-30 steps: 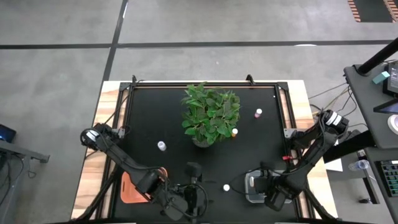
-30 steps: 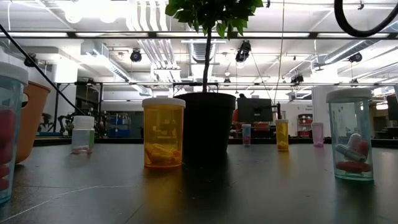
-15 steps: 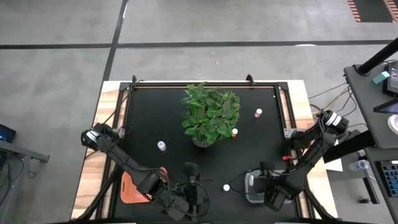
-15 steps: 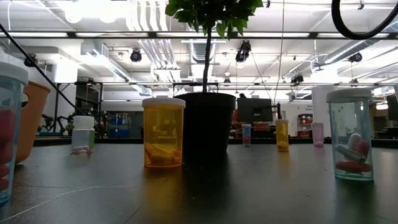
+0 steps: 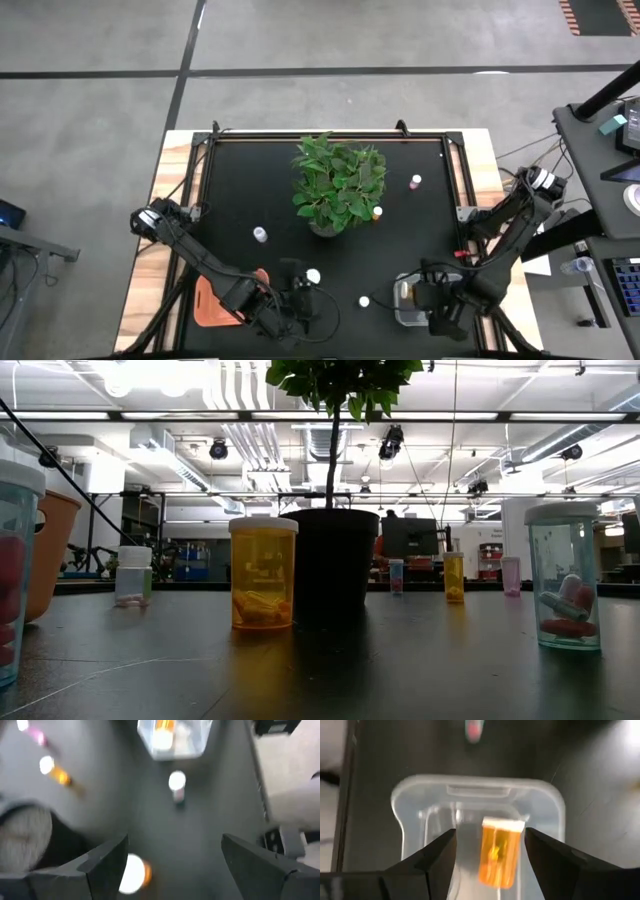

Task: Pick and place medicine bottles into bin by pill shape (circle, oval)
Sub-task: Put the pink tablet bottle into the orange bin

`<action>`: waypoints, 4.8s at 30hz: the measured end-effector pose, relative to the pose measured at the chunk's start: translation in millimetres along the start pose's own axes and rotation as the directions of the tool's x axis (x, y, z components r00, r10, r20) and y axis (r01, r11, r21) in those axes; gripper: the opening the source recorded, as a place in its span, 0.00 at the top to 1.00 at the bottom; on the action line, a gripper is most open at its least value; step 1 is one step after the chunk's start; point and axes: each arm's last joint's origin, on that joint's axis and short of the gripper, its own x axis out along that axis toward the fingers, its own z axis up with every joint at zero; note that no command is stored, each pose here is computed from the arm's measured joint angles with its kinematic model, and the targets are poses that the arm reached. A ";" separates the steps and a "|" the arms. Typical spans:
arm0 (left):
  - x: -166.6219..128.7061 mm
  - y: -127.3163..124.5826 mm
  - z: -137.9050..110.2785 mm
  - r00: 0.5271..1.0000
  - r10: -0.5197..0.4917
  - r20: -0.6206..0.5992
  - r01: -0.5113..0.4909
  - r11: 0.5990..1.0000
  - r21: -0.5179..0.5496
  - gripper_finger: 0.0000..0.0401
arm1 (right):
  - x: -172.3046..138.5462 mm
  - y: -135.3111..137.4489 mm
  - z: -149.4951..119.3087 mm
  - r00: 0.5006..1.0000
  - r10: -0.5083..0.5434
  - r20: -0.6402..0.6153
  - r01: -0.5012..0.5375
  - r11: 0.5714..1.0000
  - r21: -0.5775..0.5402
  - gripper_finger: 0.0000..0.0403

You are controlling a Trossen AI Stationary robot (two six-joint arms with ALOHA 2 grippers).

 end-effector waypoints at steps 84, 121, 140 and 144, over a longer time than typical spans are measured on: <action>-37.2 20.0 -17.3 0.979 0.199 -0.034 -0.199 0.980 0.011 0.25 | 0.7 -254.5 -39.5 0.738 -0.643 -0.204 0.455 0.251 0.854 0.45; -42.8 11.9 -21.0 0.984 0.178 -0.019 -0.178 0.984 0.016 0.25 | 68.5 -286.5 -49.2 0.735 -0.613 -0.290 0.511 0.220 0.831 0.51; -42.7 12.0 -20.8 0.983 0.182 -0.014 -0.181 0.983 0.015 0.25 | 67.9 -285.1 -49.9 0.743 -0.615 -0.262 0.502 0.253 0.827 0.71; -42.7 11.8 -20.7 0.983 0.181 -0.013 -0.181 0.983 0.013 0.25 | 52.8 -278.2 -42.7 0.755 -0.618 -0.220 0.487 0.305 0.818 0.69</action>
